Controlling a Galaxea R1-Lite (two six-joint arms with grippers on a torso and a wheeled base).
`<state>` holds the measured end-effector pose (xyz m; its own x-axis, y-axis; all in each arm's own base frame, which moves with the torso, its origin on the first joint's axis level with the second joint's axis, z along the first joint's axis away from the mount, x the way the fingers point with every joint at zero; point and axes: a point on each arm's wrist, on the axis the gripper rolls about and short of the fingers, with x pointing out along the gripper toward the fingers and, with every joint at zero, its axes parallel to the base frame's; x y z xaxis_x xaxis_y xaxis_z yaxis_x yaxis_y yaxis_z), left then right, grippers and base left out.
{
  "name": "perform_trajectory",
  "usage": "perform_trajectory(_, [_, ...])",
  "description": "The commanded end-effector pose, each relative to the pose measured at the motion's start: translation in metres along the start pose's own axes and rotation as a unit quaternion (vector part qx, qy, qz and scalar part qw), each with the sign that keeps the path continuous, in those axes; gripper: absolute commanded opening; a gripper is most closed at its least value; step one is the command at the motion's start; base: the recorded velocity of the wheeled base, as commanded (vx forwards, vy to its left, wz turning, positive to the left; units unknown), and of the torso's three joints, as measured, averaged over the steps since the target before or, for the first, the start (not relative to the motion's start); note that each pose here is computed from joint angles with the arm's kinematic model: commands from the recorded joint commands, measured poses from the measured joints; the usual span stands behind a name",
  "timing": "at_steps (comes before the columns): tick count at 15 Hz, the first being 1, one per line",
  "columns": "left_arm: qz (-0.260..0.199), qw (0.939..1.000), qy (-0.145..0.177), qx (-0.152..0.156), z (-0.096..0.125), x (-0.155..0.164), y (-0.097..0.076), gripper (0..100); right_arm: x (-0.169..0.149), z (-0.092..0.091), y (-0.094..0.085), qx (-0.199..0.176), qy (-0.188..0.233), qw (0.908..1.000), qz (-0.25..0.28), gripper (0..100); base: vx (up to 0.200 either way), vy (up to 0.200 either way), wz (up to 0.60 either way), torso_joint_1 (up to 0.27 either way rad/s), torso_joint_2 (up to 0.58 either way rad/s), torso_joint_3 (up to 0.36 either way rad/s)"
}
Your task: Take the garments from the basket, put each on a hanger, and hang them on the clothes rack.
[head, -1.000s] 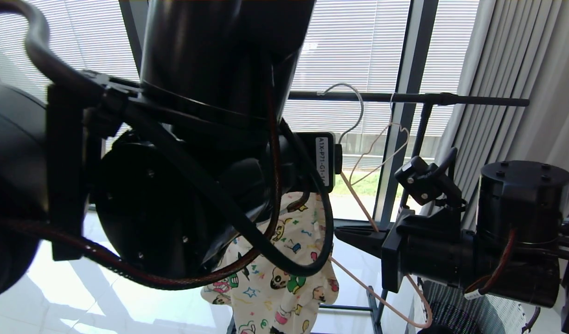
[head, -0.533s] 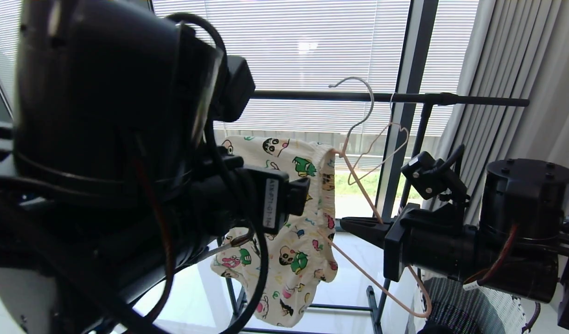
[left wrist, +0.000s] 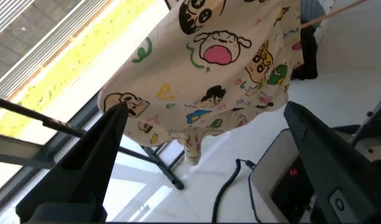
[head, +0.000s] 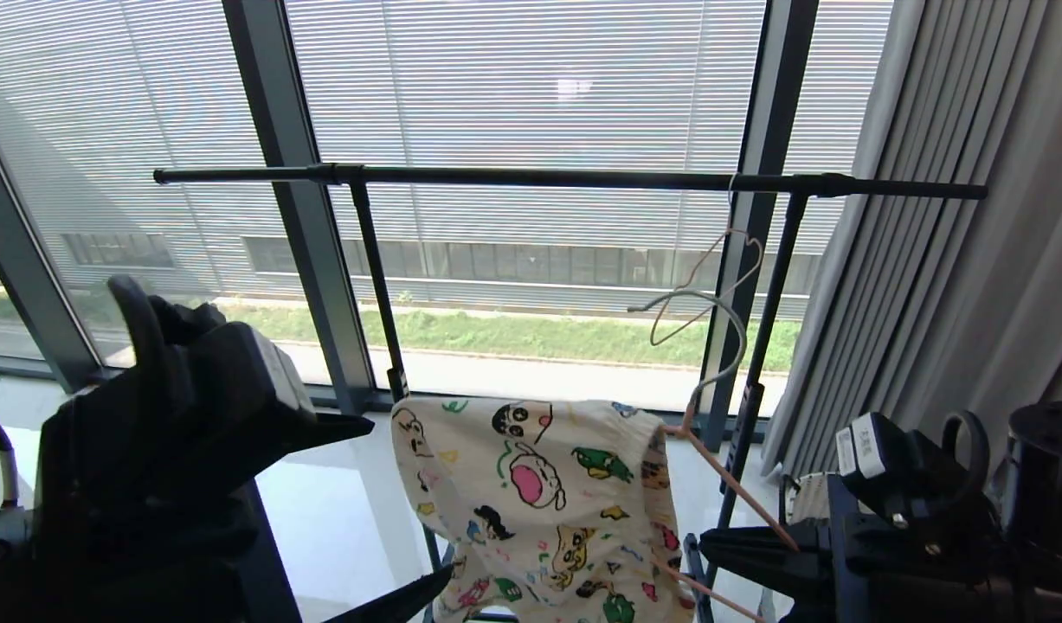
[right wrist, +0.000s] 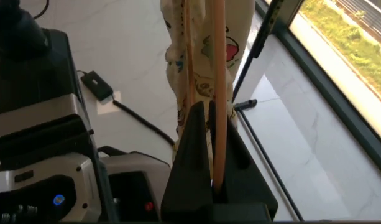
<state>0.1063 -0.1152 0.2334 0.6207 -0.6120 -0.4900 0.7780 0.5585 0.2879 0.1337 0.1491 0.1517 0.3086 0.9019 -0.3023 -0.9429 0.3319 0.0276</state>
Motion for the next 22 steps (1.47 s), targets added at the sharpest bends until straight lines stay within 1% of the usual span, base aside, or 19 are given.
perform_trajectory(1, [-0.018,0.9998,-0.004,0.010,-0.018,-0.008,-0.004,100,-0.017,-0.013,0.012,-0.029,0.001,0.9992,0.027,0,0.000,0.000,0.00,0.000,0.00,0.000])
perform_trajectory(2, [-0.024,0.9996,-0.004,0.016,-0.020,-0.006,-0.006,100,-0.018,-0.017,0.013,-0.033,0.006,0.9989,0.034,0,0.000,0.000,0.00,0.000,0.00,0.000])
perform_trajectory(3, [-0.039,0.9985,-0.005,0.039,-0.024,0.003,-0.009,100,-0.018,-0.019,0.018,-0.042,0.009,0.9979,0.048,0,0.000,0.000,0.00,0.000,0.00,0.000])
perform_trajectory(5, [-0.047,0.9972,-0.014,0.057,-0.024,0.018,-0.010,100,-0.015,-0.019,0.024,-0.047,0.011,0.9967,0.065,0,0.000,0.000,0.00,0.000,0.00,0.000])
perform_trajectory(7, [-0.070,0.9954,-0.019,0.063,-0.021,0.036,-0.013,100,-0.011,-0.018,0.028,-0.052,0.013,0.9955,0.078,0,0.000,0.000,0.00,0.000,0.00,0.000])
perform_trajectory(8, [-0.078,0.9947,-0.015,0.066,-0.021,0.044,-0.013,100,-0.011,-0.018,0.029,-0.055,0.012,0.9952,0.080,0,0.000,0.000,0.00,0.000,0.00,0.000])
perform_trajectory(9, [-0.083,0.9942,-0.004,0.068,-0.023,0.050,-0.014,100,-0.011,-0.018,0.029,-0.058,0.011,0.9949,0.081,0,0.000,0.000,0.00,0.000,0.00,0.000])
perform_trajectory(11, [-0.098,0.9928,0.006,0.069,-0.024,0.058,-0.016,100,-0.011,-0.015,0.030,-0.064,0.007,0.9944,0.084,0,0.000,0.000,0.00,0.000,0.00,0.000])
perform_trajectory(13, [-0.110,0.9915,0.002,0.070,-0.023,0.060,-0.018,100,-0.009,-0.011,0.032,-0.069,0.000,0.9937,0.089,0,0.000,0.000,0.00,0.000,0.00,0.000])
perform_trajectory(14, [-0.115,0.9907,0.003,0.072,-0.023,0.061,-0.020,0,-0.008,-0.010,0.032,-0.070,-0.001,0.9935,0.090,0,0.000,0.000,0.00,0.000,0.00,0.000])
perform_trajectory(18, [-0.118,0.9903,0.007,0.072,-0.025,0.062,-0.021,0,-0.007,-0.011,0.032,-0.068,0.004,0.9936,0.090,0,0.000,0.000,0.00,0.000,0.00,0.000])
perform_trajectory(21, [-0.130,0.9884,0.004,0.078,-0.024,0.061,-0.026,0,-0.007,-0.011,0.032,-0.068,0.003,0.9936,0.090,0,0.000,0.000,0.00,0.000,0.00,0.000])
perform_trajectory(22, [-0.132,0.9881,0.009,0.078,-0.027,0.062,-0.027,0,-0.008,-0.011,0.032,-0.068,0.001,0.9937,0.089,0,0.000,0.000,0.00,0.000,0.00,0.000])
